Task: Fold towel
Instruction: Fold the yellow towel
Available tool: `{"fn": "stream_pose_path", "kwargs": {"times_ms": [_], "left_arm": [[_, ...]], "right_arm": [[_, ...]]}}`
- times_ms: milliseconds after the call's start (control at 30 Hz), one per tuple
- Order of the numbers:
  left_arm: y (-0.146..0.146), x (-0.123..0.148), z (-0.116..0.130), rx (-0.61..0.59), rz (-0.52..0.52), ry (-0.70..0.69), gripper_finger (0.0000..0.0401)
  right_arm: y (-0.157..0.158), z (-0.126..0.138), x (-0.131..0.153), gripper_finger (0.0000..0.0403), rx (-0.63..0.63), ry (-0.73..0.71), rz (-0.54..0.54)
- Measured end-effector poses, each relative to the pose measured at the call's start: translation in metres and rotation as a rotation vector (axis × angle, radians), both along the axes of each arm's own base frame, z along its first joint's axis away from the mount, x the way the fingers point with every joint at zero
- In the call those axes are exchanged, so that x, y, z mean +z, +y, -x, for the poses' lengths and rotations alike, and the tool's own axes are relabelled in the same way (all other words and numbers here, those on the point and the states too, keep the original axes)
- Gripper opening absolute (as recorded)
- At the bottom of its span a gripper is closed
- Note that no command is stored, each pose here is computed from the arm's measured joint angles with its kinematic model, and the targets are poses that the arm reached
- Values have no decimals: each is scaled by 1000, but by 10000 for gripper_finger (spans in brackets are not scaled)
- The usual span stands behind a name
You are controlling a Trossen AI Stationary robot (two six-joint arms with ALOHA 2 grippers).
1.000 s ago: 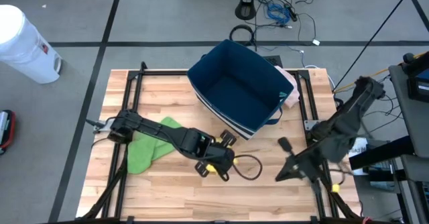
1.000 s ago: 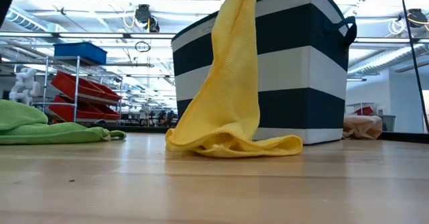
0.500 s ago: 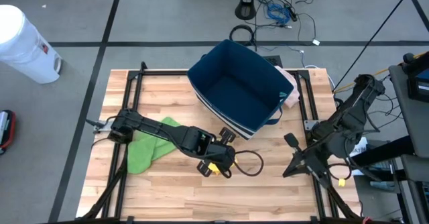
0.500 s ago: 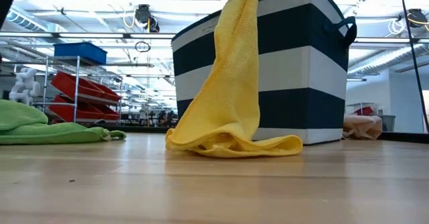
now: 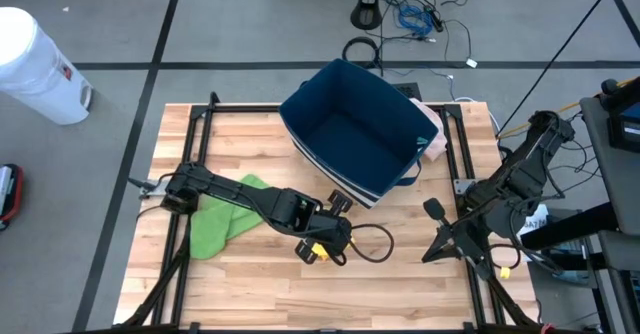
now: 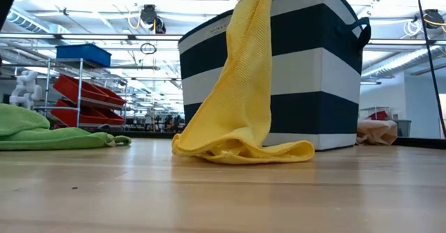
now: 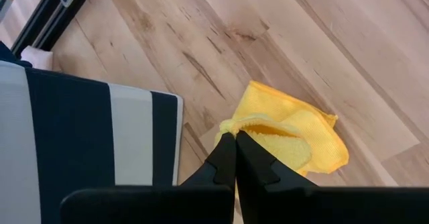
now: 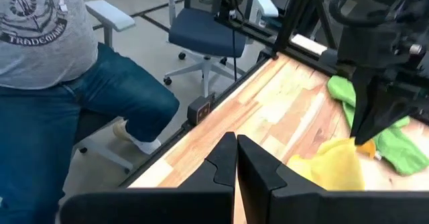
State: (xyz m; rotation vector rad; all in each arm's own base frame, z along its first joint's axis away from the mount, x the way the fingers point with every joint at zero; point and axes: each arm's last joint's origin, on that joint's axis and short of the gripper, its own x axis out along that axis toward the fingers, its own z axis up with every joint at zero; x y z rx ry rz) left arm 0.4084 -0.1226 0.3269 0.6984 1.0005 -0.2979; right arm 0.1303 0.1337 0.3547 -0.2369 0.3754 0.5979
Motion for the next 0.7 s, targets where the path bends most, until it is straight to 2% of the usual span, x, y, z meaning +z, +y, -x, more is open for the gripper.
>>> {"fn": "stream_pose_path", "kwargs": {"times_ms": [533, 700], "left_arm": [[0, 0, 0, 0, -1, 0, 0], [1, 3, -6, -219, -138, -40, 0]], "right_arm": [[-1, 1, -2, 0, -14, 35, -5], [-1, 1, -2, 0, -16, 32, -13]]}}
